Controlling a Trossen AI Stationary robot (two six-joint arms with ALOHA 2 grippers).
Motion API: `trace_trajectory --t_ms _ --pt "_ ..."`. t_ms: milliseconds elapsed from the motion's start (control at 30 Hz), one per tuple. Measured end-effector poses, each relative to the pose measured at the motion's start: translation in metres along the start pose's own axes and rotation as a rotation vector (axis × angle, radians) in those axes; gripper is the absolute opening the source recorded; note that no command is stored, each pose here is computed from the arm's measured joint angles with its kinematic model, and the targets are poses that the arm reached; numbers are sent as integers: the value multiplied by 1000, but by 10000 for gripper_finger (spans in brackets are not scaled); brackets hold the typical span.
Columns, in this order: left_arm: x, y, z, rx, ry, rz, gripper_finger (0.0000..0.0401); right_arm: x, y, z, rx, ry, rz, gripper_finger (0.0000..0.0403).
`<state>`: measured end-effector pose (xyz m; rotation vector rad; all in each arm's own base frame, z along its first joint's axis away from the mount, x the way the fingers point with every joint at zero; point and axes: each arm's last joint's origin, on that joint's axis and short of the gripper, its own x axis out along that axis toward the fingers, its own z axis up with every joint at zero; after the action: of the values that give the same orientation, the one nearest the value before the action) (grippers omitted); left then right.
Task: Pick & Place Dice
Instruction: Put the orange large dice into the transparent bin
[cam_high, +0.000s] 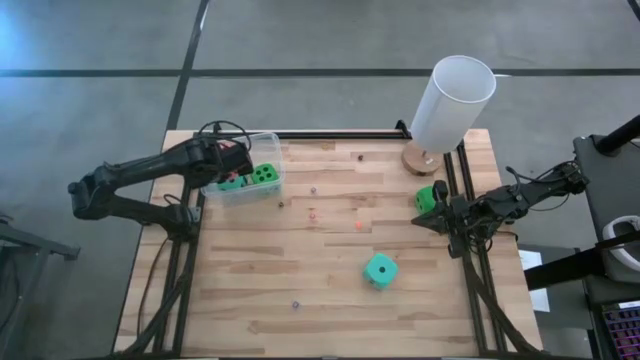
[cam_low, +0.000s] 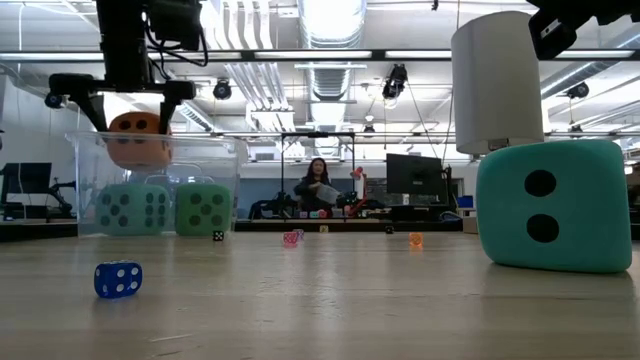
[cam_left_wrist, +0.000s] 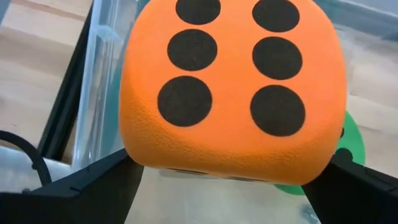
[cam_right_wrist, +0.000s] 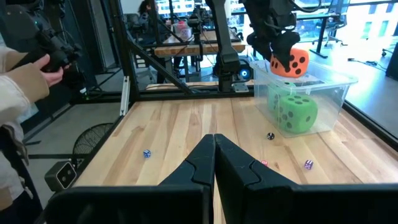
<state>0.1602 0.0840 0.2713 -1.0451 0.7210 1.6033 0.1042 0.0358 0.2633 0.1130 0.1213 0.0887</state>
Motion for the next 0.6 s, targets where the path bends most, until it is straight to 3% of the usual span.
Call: trace_trajectory --t_ms 367,600 --pt "-35 -1 25 -93 -28 -47 399 0 0 0 0 -1 0 8" --pt "-35 1 37 -144 -159 -22 399 0 0 0 0 -1 0 8"
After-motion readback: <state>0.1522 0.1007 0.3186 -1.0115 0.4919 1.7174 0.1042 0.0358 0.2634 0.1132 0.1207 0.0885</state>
